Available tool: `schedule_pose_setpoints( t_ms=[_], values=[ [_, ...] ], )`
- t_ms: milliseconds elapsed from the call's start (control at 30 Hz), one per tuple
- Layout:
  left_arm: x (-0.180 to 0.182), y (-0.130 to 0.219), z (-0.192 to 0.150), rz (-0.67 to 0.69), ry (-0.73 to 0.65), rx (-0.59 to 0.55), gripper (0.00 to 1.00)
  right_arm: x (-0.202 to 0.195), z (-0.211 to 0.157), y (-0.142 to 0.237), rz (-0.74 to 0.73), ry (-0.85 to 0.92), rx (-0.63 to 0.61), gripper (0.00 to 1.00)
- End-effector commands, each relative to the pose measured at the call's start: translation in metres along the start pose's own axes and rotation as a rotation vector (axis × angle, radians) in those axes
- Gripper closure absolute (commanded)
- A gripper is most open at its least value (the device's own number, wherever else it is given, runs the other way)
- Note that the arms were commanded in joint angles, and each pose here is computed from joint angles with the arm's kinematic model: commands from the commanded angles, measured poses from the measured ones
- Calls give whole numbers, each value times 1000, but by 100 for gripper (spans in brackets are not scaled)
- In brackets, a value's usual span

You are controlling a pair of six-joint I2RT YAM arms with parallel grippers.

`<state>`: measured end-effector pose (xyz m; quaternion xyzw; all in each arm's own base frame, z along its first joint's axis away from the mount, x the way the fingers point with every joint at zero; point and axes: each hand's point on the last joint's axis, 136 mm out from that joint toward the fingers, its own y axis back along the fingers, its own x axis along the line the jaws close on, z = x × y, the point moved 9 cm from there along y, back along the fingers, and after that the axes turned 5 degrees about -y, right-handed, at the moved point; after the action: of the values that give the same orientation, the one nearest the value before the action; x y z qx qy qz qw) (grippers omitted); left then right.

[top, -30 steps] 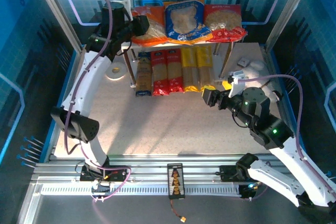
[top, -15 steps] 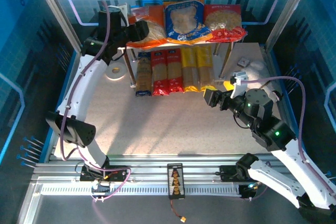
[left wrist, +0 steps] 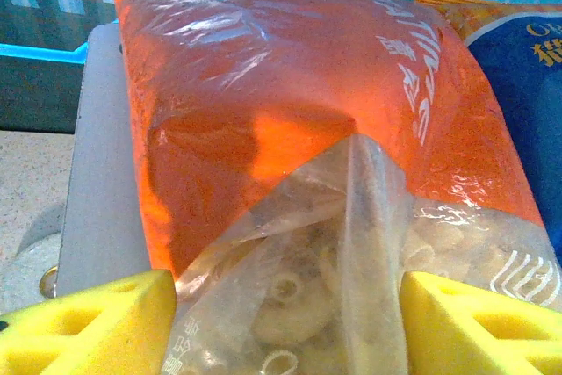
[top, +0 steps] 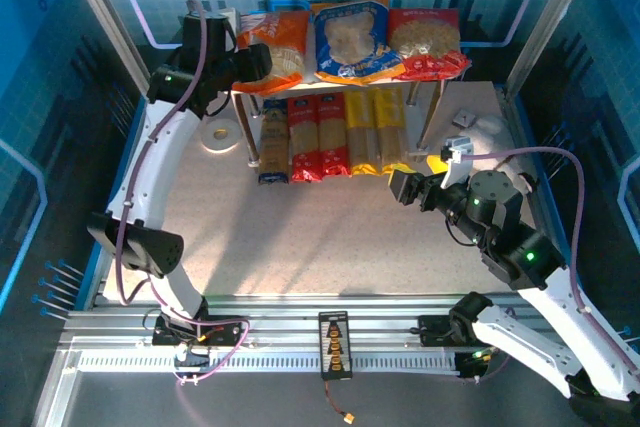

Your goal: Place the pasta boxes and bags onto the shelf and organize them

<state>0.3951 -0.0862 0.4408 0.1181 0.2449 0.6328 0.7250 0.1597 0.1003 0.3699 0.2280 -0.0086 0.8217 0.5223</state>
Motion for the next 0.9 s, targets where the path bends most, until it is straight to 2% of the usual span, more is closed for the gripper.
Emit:
schedule_pose_setpoints(
  t_ms=[0,233,333,433,567,867],
  values=[
    [4,10,-3,-16,13,34,31,2,7,8,10,-23,-26,13],
    [-20,55,16,-176,34,-122,33,3,6,5,20,-33,-21,13],
    [-32,64,14,-208,8,-140,34,4,6,4,28,-37,-15,13],
    [-43,61,5,-214,-36,-106,40,4,6,4,30,-37,-15,14],
    [-53,47,-10,-230,-68,-34,56,4,6,6,34,-42,-18,14],
    [-78,6,-40,-245,-158,129,71,4,6,8,37,-44,-18,14]
  ],
)
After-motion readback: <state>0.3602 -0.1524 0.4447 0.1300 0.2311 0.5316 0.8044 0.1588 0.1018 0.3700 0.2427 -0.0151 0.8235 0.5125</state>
